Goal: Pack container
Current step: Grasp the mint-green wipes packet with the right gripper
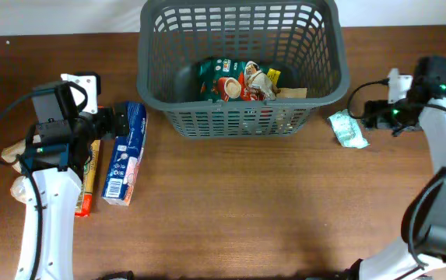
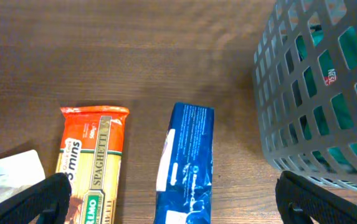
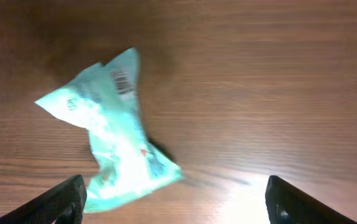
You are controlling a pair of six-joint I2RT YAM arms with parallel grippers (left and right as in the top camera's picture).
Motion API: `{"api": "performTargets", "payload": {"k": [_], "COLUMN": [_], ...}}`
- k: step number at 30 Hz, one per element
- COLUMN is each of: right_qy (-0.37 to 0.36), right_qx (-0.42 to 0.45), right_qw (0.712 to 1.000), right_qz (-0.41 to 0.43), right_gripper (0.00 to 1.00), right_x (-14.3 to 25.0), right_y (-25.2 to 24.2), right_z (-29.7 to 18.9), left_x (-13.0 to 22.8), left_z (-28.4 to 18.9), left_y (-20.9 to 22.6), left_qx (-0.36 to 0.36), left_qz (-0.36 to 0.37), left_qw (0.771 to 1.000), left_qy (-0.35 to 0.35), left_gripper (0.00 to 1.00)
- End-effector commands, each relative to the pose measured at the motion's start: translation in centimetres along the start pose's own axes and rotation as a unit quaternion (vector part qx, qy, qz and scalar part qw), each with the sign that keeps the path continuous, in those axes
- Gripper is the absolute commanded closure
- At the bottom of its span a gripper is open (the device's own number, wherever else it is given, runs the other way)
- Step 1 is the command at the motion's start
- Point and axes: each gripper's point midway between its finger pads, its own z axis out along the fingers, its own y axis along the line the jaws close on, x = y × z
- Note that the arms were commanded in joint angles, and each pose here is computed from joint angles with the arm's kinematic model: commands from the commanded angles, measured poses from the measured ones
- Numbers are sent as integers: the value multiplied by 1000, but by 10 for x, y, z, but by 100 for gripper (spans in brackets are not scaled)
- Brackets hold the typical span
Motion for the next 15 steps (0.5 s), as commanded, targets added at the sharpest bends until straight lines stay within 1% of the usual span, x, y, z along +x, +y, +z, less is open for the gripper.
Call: {"api": "performTargets", "payload": {"k": [1, 4, 10, 15], "right_qy": [23, 26, 36, 47], "right_qx": [-45, -61, -71, -88], "right_qw": [998, 996, 994, 992], "right_qz": [-42, -62, -73, -81], "right_gripper": [10, 7, 8, 9], "right_x": [6, 8, 11, 15], "right_y": [20, 24, 25, 38], "right_z": [28, 36, 51, 65], "left_x": [-7, -7, -7, -7], "left_z": [-2, -2, -2, -2], "left_y": [0, 0, 0, 0], "left_qx": [5, 5, 5, 5], "left_qz": [-5, -5, -5, -5], "left_qw": [1000, 1000, 1000, 1000], "left_qy": [-8, -8, -8, -8], "left_gripper": [1, 1, 1, 1]}}
